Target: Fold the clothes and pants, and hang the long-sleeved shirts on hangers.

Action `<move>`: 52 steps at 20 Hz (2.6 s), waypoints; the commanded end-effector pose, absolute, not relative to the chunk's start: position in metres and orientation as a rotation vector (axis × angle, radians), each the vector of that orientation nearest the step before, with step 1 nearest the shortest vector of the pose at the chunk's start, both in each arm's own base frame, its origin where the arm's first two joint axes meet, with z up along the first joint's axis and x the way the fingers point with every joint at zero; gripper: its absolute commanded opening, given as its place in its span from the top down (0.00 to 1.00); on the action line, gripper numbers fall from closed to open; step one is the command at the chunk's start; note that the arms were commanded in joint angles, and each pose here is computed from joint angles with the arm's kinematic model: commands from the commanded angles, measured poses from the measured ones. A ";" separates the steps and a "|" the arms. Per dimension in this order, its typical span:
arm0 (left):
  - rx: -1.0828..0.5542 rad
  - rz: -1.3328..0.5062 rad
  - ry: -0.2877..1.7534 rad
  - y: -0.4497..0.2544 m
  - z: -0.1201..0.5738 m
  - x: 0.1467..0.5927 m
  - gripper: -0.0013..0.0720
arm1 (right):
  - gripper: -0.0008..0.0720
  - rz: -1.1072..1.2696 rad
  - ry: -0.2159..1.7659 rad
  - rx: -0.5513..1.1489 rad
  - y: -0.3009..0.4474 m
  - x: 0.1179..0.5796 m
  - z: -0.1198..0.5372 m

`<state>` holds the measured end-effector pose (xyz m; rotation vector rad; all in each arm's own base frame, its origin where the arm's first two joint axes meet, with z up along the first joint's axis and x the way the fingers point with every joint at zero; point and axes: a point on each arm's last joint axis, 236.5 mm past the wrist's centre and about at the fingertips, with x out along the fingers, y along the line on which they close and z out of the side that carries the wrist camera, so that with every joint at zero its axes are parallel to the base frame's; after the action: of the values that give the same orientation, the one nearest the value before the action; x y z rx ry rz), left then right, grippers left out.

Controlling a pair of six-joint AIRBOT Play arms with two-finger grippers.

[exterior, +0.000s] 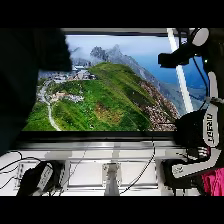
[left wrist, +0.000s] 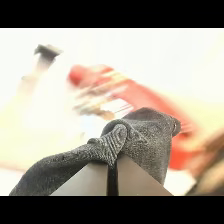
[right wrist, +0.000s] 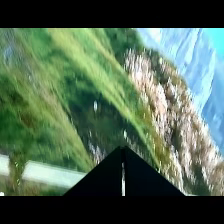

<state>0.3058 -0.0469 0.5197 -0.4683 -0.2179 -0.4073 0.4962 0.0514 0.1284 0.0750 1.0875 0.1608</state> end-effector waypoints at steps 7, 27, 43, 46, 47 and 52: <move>-0.610 -0.982 -0.178 -0.224 0.560 0.325 0.97 | 0.95 -0.168 0.503 0.182 -0.088 0.516 0.308; 0.425 -0.693 1.131 -0.338 0.041 0.399 0.97 | 0.73 0.221 0.885 0.525 -0.006 0.463 0.240; -0.042 -0.454 1.298 -0.209 -0.014 0.428 0.97 | 0.53 0.417 1.452 0.796 0.083 0.438 0.006; -0.383 -0.440 1.332 -0.213 -0.038 0.420 0.97 | 0.33 0.379 1.450 0.812 0.078 0.448 -0.015; -0.437 -0.453 1.319 -0.219 -0.040 0.422 0.97 | 0.30 0.373 1.445 0.814 0.077 0.451 -0.018; -0.509 -0.452 1.213 -0.240 -0.043 0.447 0.18 | 0.15 0.388 1.482 0.828 0.082 0.448 -0.027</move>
<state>0.4290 -0.2312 -0.0419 -0.4063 1.2862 -0.4728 0.4481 0.0799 -0.0203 0.8169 1.4662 0.3838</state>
